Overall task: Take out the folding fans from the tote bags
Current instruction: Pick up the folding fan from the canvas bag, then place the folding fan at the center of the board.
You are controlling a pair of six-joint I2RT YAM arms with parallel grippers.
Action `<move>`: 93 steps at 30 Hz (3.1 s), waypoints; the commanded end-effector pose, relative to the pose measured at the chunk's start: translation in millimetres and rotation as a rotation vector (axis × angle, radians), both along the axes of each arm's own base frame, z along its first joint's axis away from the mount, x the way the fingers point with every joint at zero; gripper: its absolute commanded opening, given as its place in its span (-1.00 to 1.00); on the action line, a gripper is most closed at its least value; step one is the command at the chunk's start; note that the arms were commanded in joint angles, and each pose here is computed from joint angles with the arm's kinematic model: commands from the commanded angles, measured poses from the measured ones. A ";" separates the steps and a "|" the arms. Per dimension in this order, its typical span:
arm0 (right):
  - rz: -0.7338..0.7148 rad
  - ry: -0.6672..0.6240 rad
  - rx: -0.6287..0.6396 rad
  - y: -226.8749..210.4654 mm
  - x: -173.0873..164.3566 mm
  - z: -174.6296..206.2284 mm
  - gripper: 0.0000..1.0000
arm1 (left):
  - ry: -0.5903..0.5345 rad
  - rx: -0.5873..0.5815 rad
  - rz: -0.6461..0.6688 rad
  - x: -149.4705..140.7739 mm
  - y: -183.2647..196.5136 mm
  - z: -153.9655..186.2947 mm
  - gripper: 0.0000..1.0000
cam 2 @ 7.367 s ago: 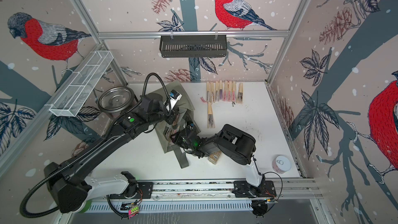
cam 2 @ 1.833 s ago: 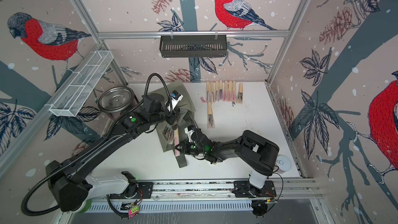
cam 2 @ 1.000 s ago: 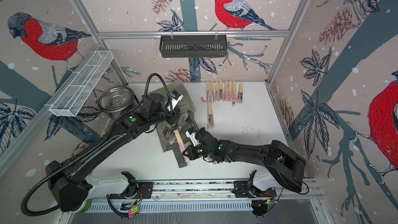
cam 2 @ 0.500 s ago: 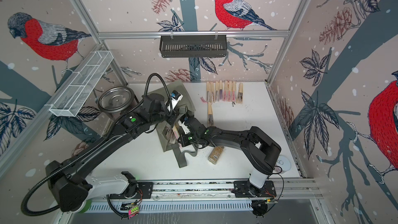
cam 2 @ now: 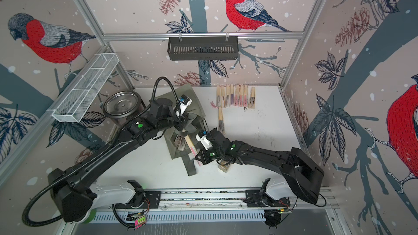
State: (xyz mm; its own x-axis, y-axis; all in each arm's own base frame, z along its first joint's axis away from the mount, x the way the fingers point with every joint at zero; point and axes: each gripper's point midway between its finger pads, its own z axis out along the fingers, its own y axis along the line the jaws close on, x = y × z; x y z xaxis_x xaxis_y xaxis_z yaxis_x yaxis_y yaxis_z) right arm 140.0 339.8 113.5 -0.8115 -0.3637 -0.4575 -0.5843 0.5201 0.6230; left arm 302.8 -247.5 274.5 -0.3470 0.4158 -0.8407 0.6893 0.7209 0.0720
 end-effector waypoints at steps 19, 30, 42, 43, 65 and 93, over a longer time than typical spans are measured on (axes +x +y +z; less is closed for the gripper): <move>0.134 0.059 -0.003 -64.8 -77.0 29.2 -0.75 | -0.029 -0.009 -0.008 2.4 -3.3 7.1 -1.00; 0.257 -0.081 0.213 -61.5 -100.0 89.1 -0.75 | -0.034 -0.008 -0.004 2.5 -2.3 7.7 -1.00; 0.258 -0.110 0.210 -84.0 -114.4 90.8 -0.75 | -0.031 -0.007 -0.006 2.9 -2.9 7.1 -1.00; 0.232 -0.125 0.211 -85.4 -110.3 93.2 -0.75 | -0.033 -0.007 -0.005 3.0 -2.9 7.6 -1.00; -0.505 -0.148 0.203 -159.1 95.3 91.0 -0.76 | -0.022 -0.003 -0.007 3.1 -3.5 4.1 -1.00; -0.567 0.041 -0.262 -170.2 224.7 -72.2 -0.75 | -0.031 -0.008 -0.008 2.1 -3.0 7.2 -1.00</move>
State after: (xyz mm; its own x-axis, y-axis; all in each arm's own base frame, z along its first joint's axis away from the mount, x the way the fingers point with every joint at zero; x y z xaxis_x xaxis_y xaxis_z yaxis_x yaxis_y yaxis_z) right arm 355.0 167.7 44.9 -0.9363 0.0721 -0.3437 -0.1089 0.8708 0.4794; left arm 303.3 -248.6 272.2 -0.3504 0.4196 -0.8374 0.6902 0.7200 0.0719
